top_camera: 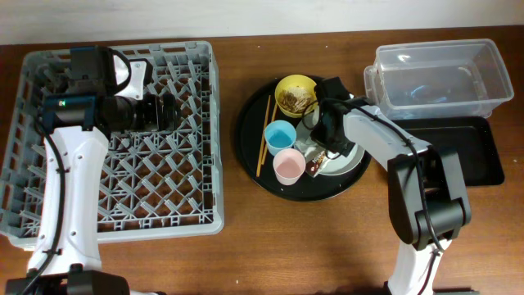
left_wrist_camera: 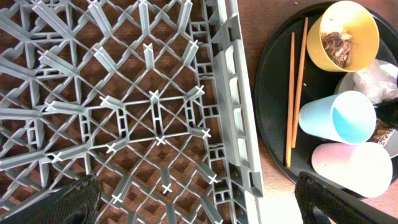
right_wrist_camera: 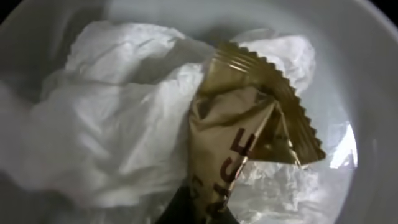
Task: Sort waste into correct bins and load items into the dishwasher rack
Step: 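Reach the right gripper to the plate and grasp the gold wrapper and tissue, then carry the wrapper and tissue right and drop them into the clear bin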
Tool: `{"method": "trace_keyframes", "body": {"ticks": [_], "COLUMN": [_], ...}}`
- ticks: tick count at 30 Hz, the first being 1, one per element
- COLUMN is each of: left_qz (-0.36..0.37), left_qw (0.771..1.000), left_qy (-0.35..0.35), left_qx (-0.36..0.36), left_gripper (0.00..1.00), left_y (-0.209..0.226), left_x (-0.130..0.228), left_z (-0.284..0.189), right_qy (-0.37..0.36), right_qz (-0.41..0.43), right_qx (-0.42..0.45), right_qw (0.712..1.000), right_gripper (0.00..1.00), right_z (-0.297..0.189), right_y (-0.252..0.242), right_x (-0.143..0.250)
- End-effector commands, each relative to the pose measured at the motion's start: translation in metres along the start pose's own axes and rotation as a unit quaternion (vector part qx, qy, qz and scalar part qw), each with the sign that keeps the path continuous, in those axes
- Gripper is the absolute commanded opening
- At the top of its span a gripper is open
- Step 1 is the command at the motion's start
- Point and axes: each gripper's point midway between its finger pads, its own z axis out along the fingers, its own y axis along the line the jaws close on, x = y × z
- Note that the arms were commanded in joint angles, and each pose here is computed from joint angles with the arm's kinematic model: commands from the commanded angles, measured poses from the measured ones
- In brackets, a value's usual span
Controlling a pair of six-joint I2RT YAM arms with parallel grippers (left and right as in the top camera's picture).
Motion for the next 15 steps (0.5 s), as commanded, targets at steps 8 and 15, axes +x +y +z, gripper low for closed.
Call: {"method": "trace_keyframes", "body": {"ticks": [8, 15], "left_qz": [-0.003, -0.004], "left_qw": [1.000, 1.000], "left_qy": [-0.009, -0.008], "left_qx": [-0.004, -0.004], "left_gripper": [0.99, 0.99], "left_y": [0.001, 0.001], "left_x": [-0.006, -0.006], "left_z": [-0.003, -0.003], "right_qy": [-0.083, -0.180], "right_qz": [-0.231, -0.024], "right_qx": [-0.052, -0.025], "right_qw": [0.968, 0.983], "right_gripper": [0.04, 0.04], "right_z": [-0.158, -0.230], "right_y": [0.027, -0.072], "right_x": [-0.079, -0.188]}}
